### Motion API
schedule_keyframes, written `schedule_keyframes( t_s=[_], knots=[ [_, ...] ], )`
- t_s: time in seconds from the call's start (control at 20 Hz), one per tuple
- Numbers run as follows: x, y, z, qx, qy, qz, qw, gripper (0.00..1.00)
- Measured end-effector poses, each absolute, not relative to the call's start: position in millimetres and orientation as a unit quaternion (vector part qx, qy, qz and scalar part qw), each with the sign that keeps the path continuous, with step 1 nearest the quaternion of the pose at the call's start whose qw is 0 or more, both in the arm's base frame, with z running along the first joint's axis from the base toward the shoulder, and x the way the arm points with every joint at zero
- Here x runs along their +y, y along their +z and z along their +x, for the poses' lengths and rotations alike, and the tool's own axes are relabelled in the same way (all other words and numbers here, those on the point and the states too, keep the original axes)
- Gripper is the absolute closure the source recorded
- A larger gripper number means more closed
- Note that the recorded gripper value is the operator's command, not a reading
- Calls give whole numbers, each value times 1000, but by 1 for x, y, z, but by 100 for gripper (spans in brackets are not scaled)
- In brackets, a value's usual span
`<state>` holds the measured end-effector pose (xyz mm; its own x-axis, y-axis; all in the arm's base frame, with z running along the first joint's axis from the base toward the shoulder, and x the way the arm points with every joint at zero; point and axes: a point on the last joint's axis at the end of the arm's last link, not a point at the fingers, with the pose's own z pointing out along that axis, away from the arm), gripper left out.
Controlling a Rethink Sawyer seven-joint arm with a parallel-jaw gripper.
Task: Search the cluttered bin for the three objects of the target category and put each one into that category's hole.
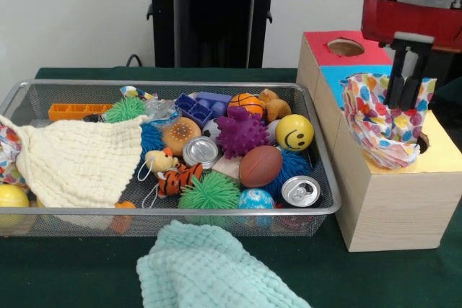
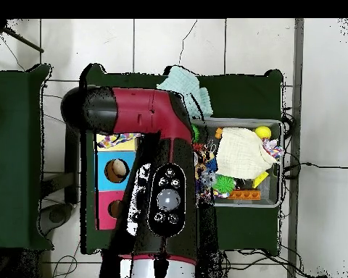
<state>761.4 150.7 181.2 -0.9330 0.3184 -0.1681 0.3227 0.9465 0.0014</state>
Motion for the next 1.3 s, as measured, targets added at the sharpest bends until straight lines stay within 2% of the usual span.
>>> schedule_keyframes(
  t_s=[0.4,0.75,1.3],
  knots=[
    [137,156,750,984,-23,155,87,100],
    [128,138,741,985,-12,161,65,100],
    [147,115,728,988,-3,150,42,100]
  ],
)
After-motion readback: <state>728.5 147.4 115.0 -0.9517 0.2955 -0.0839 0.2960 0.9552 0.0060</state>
